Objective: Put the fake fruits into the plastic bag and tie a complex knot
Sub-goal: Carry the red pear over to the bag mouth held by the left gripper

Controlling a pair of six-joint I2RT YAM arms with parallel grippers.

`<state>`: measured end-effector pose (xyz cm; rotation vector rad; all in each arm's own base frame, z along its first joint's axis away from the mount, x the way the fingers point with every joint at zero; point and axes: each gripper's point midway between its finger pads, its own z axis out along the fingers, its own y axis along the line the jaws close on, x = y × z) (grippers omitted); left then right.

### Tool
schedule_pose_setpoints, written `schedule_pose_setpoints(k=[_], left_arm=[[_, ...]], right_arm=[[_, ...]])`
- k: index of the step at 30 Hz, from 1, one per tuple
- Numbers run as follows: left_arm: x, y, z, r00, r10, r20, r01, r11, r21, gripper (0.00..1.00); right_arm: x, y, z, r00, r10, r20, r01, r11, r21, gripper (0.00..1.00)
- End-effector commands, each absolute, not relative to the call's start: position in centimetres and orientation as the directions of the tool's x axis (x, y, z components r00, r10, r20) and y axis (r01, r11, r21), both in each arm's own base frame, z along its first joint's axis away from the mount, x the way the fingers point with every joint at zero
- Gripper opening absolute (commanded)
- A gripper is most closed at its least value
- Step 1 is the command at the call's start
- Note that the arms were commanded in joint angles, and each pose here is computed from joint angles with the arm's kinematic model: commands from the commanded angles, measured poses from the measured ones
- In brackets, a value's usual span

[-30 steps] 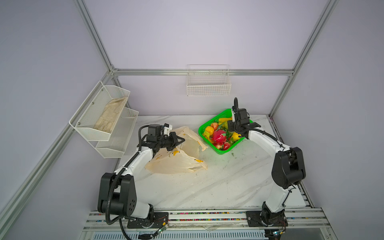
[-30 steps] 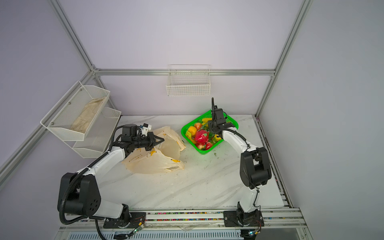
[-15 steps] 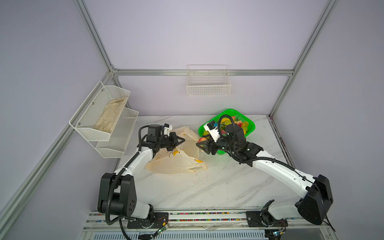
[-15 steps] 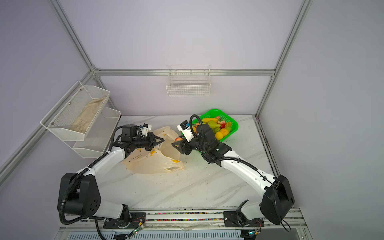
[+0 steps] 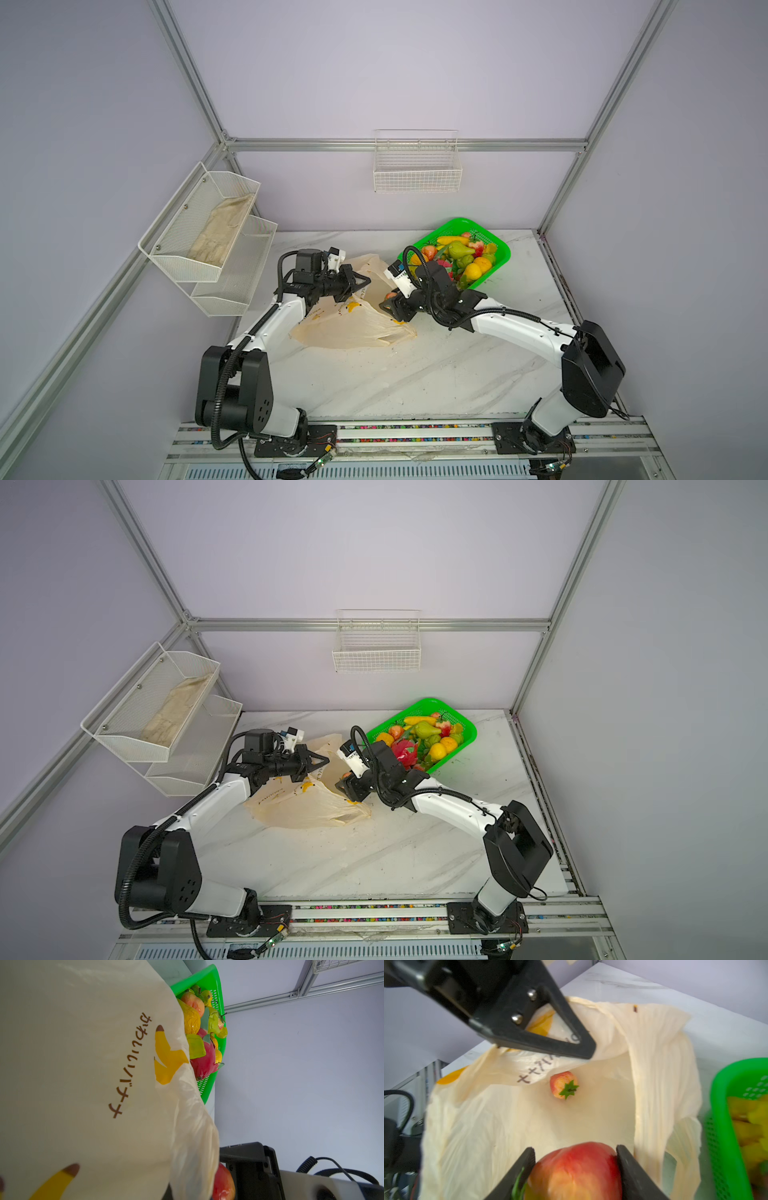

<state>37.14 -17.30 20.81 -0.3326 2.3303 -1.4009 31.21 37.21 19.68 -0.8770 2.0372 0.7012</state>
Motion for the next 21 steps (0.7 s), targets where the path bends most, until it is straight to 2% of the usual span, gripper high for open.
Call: schedule_pose_setpoints(k=[1, 2, 4, 8, 12, 15, 21], left_arm=[[36.7, -18.9, 25.1, -0.888, -0.337, -0.313, 0.151, 0.429, -0.890, 0.00], [36.4, -19.4, 25.2, -0.893, -0.323, -0.312, 0.158, 0.424, -0.892, 0.00], [35.9, -20.4, 25.3, -0.902, -0.305, -0.306, 0.164, 0.412, -0.896, 0.00], [35.7, -21.5, 25.5, -0.907, -0.302, -0.294, 0.167, 0.383, -0.908, 0.00], [35.7, -21.7, 25.4, -0.910, -0.305, -0.281, 0.159, 0.371, -0.915, 0.00], [35.7, -21.8, 25.5, -0.909, -0.306, -0.283, 0.162, 0.368, -0.916, 0.00], [35.5, -22.1, 25.5, -0.912, -0.297, -0.282, 0.166, 0.362, -0.917, 0.00]], right_arm=[[34.3, 33.8, 18.2, -0.490, -0.306, -0.816, -0.604, 0.795, 0.064, 0.38], [34.6, 33.3, 18.3, -0.486, -0.305, -0.819, -0.584, 0.810, 0.044, 0.38], [33.7, 34.1, 18.8, -0.464, -0.308, -0.831, -0.636, 0.768, 0.071, 0.37], [29.5, 36.4, 20.1, -0.385, -0.319, -0.866, -0.812, 0.564, 0.153, 0.38], [26.8, 36.6, 19.6, -0.330, -0.370, -0.869, -0.886, 0.439, 0.150, 0.38], [26.3, 36.7, 18.5, -0.335, -0.393, -0.856, -0.896, 0.414, 0.160, 0.38], [27.8, 37.4, 16.1, -0.391, -0.412, -0.823, -0.861, 0.481, 0.167, 0.37]])
